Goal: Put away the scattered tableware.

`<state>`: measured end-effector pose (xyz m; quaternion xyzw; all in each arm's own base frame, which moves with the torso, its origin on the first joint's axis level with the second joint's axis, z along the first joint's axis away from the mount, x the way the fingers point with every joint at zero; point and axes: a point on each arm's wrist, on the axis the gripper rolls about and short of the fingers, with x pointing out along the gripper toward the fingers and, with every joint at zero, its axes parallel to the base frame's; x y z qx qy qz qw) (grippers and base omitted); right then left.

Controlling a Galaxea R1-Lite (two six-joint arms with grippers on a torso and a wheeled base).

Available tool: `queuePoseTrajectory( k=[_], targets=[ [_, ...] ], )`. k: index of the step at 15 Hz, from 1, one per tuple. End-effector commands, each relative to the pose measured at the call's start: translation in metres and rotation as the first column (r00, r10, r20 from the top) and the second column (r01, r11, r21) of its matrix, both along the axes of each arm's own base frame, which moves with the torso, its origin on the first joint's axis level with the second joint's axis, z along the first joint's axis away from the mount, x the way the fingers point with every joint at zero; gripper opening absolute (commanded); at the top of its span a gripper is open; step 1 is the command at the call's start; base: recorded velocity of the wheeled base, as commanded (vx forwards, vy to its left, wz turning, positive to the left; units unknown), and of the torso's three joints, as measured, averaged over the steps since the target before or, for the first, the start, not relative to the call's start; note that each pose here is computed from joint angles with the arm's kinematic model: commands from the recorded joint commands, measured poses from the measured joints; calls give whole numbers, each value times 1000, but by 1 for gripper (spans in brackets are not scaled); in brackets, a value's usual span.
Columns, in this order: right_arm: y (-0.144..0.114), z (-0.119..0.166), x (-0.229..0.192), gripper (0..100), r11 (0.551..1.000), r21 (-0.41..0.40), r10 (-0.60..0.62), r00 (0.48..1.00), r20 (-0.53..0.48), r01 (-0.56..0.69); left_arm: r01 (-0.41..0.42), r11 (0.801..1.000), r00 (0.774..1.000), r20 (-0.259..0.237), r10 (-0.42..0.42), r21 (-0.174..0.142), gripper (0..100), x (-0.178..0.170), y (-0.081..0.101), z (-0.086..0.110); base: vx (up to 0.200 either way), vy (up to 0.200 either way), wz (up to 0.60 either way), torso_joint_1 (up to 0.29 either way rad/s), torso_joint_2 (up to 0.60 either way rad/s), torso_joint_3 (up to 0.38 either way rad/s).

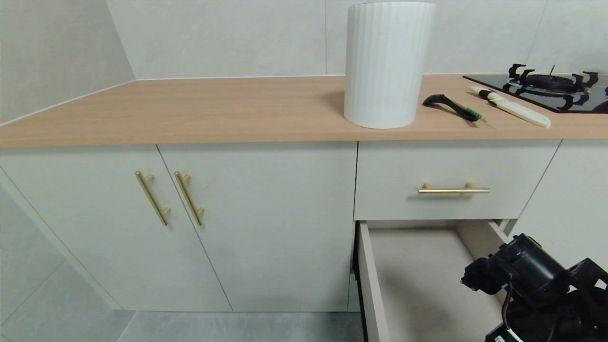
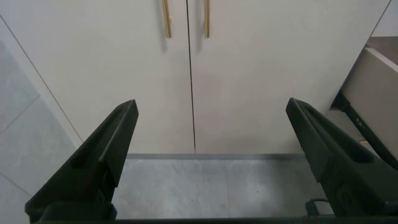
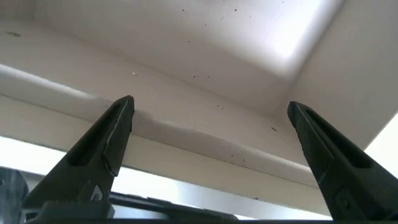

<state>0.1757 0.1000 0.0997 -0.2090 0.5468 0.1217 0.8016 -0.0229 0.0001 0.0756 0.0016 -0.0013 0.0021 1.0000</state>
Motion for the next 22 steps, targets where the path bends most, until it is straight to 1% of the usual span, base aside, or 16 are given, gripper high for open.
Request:
queuePoseTrajectory(
  k=[1, 3, 5, 6, 7, 9, 11, 13, 17, 22],
  targets=[
    [-1, 1, -4, 100, 1000, -14, 24, 1000, -14, -24, 0, 1000, 1000, -1, 0, 0, 100, 0, 0, 0, 0, 0, 0, 0, 0, 0],
    [2, 8, 2, 100, 1000, 7, 9, 1000, 15, -9, -2, 1000, 1000, -1, 2, 0, 100, 0, 0, 0, 0, 0, 0, 0, 0, 0],
    [5, 19, 12, 100, 995, 75, -68, 995, 74, 63, -2, 1000, 1000, -1, 2, 0, 100, 0, 0, 0, 0, 0, 0, 0, 0, 0],
    [5, 27, 18, 100, 981, 140, -151, 982, 117, 135, -2, 1000, 1000, -1, 2, 0, 100, 0, 0, 0, 0, 0, 0, 0, 0, 0],
    [2, 35, 23, 100, 965, 198, -205, 965, 163, 172, -2, 1000, 1000, -1, 2, 0, 100, 0, 0, 0, 0, 0, 0, 0, 0, 0],
    [-4, 49, 28, 100, 945, 270, -251, 937, 241, 184, -2, 1000, 1000, -1, 2, 0, 100, 0, 0, 0, 0, 0, 0, 0, 0, 0],
    [-8, 57, 31, 100, 932, 314, -280, 911, 302, 182, 0, 1000, 1000, -1, 0, 0, 100, 0, 0, 0, 0, 0, 0, 0, 0, 0],
    [-9, 62, 30, 100, 926, 333, -290, 899, 328, 177, -2, 1000, 1000, -1, 2, 0, 100, 0, 0, 0, 0, 0, 0, 0, 0, 0],
    [-10, 66, 27, 100, 923, 344, -293, 892, 344, 171, 0, 1000, 1000, -1, 0, 0, 100, 0, 0, 0, 0, 0, 0, 0, 0, 0],
    [-11, 69, 26, 100, 920, 357, -297, 885, 359, 164, 0, 1000, 1000, -1, 0, 0, 100, 0, 0, 0, 0, 0, 0, 84, -273, -258]
  ],
)
